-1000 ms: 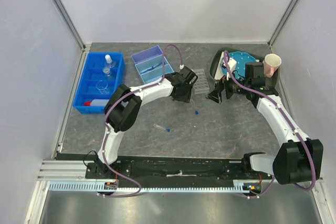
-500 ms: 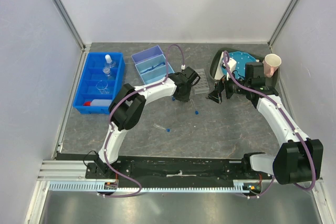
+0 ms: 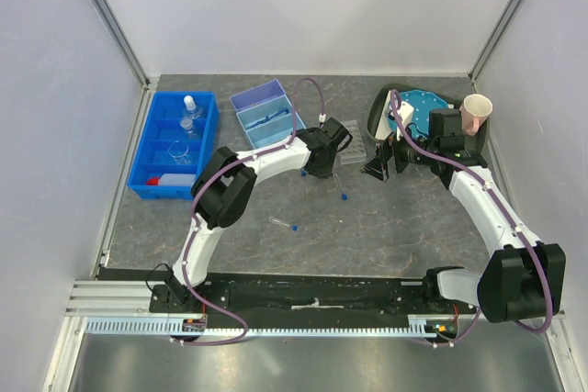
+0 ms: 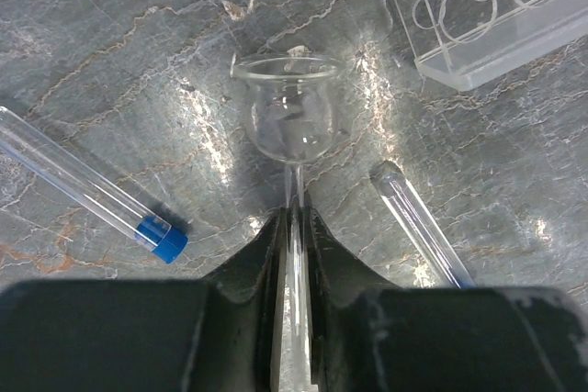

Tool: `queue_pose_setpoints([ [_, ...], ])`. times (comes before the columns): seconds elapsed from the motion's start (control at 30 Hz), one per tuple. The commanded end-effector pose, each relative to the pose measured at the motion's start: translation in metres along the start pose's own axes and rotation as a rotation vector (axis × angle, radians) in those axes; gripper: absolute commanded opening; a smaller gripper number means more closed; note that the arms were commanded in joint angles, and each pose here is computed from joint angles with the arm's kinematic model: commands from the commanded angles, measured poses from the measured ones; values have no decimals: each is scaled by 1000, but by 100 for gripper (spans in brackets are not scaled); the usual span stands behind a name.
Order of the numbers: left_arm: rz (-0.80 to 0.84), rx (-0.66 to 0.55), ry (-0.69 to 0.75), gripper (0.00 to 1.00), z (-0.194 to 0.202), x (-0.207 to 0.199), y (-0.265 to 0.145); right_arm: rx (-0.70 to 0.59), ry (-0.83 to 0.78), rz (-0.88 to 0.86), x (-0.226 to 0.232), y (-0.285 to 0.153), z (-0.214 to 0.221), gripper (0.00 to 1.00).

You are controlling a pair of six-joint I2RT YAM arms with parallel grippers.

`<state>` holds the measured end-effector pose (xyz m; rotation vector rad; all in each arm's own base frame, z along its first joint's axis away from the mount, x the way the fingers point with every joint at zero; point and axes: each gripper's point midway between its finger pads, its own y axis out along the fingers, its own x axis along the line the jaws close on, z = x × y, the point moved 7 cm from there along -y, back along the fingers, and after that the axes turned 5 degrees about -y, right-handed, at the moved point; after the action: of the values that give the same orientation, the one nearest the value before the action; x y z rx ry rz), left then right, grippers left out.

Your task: Organize the chemistry lab equipment

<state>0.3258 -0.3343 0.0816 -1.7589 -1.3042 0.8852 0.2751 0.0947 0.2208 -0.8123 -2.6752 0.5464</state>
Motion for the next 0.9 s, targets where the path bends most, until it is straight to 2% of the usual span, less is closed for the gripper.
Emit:
queue_pose_setpoints([
  [0.0,-17,-18,16,15,-3,-3,1,-16,-39,8,-2,-2,-7,98],
  [0.4,50,-89,31,9,-16,-2,-45,-19,-48,17,-1,-4,-8,98],
  [0.6,92,-131,114,8,-18,6,-78,-20,-54,21,-1,-4,-8,98],
  [0.73,73,-180,240,7,-25,26,-105,-18,-52,23,-2,-4,-8,98],
  [0.87,26,-189,271,7,-39,61,-118,-19,-56,25,-2,-5,-8,98],
])
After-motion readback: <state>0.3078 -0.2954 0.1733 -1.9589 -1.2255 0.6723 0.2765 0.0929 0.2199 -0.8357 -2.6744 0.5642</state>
